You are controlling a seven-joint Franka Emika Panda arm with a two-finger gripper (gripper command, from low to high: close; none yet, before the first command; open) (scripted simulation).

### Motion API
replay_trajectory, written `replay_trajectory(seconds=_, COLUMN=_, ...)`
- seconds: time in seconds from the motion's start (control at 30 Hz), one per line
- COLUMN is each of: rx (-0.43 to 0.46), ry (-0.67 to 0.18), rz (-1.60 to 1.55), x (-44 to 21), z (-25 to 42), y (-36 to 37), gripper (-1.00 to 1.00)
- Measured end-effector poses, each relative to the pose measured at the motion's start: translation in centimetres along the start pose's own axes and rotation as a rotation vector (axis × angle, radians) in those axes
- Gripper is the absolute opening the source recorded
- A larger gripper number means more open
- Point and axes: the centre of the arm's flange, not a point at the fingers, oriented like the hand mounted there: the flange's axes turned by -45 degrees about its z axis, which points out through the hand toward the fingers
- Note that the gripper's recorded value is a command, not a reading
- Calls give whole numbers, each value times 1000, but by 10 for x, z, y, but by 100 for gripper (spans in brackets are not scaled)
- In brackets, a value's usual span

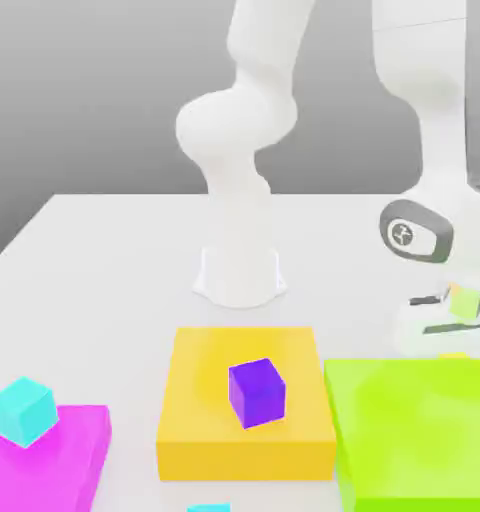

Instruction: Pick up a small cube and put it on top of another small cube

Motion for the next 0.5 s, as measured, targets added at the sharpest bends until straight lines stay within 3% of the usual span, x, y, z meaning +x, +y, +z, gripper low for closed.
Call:
replay_trajectory(seconds=0.27, rx=4, ry=6, rz=7, x=1, z=-55, y=-1, gripper=-100)
replay_trajectory(seconds=0.5, rx=146, ry=191, rz=380, x=-9, z=-62, y=-69, gripper=-100)
